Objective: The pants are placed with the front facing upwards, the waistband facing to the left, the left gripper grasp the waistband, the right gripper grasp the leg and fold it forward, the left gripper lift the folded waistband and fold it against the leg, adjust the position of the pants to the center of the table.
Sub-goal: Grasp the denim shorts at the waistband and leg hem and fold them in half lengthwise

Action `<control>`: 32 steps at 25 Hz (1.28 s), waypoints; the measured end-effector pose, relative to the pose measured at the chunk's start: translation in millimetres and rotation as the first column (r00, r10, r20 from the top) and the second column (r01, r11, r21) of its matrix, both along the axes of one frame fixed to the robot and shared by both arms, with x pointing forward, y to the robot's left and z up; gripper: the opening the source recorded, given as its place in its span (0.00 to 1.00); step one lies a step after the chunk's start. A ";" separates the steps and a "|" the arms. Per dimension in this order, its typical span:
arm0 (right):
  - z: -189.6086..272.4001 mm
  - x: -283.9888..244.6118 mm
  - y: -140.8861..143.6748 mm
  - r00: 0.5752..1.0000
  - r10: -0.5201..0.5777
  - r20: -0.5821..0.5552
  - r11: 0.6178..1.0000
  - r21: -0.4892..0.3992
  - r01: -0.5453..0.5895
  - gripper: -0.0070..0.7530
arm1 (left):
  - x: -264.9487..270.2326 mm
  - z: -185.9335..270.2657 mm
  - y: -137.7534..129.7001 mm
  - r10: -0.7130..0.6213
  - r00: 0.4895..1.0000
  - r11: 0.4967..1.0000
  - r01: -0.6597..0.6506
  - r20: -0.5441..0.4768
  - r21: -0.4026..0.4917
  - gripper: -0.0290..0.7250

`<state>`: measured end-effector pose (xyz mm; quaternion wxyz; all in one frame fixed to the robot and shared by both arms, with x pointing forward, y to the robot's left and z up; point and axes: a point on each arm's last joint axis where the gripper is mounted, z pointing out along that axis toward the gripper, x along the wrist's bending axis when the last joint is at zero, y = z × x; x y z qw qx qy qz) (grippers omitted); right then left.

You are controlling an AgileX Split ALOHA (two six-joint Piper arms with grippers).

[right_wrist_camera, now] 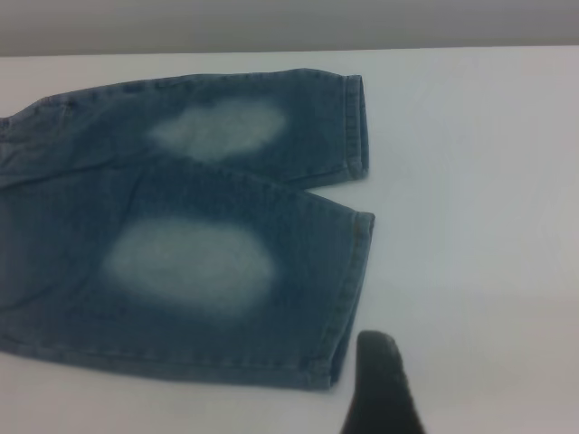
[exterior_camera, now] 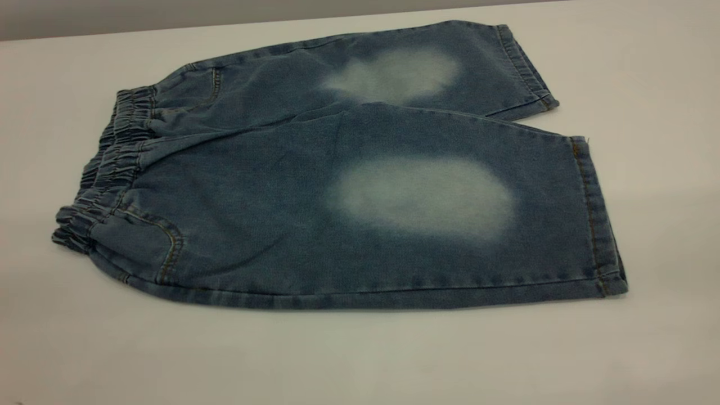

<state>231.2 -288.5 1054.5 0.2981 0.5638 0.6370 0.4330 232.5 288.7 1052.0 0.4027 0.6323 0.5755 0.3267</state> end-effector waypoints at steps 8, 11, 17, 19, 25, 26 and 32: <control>0.0 0.0 0.0 1.000 0.000 0.000 1.000 -0.001 0.000 0.55 | 0.0 0.0 0.0 0.000 1.000 1.000 0.000 0.000 0.001 0.67; 0.0 0.0 0.1 1.000 -0.002 -0.001 1.000 0.006 0.002 0.55 | 0.0 0.0 0.0 0.000 1.000 1.000 0.000 0.000 0.001 0.67; 0.9 0.1 1.4 1.000 0.007 0.005 1.000 0.022 -0.007 0.55 | 0.0 0.0 0.0 0.000 1.000 1.000 0.000 0.000 0.001 0.67; 1.0 -0.1 2.2 1.000 0.013 0.005 0.999 0.030 -0.013 0.55 | 0.0 0.0 0.0 0.000 1.000 1.000 0.000 0.000 0.001 0.67; 8.7 -2.1 4.1 0.999 0.038 0.005 0.999 0.033 -0.038 0.55 | 0.1 8.9 0.6 0.039 0.999 0.997 -0.038 0.022 -0.062 0.67; 11.9 -0.7 5.2 0.999 0.053 -0.002 0.998 0.026 -0.053 0.55 | 1.7 12.2 1.4 0.058 0.998 0.995 -0.057 0.012 -0.078 0.67; 23.8 41.6 16.9 0.981 0.155 -0.120 0.988 0.012 -0.154 0.55 | 31.6 44.3 15.7 0.169 0.985 0.985 -0.168 -0.017 0.046 0.66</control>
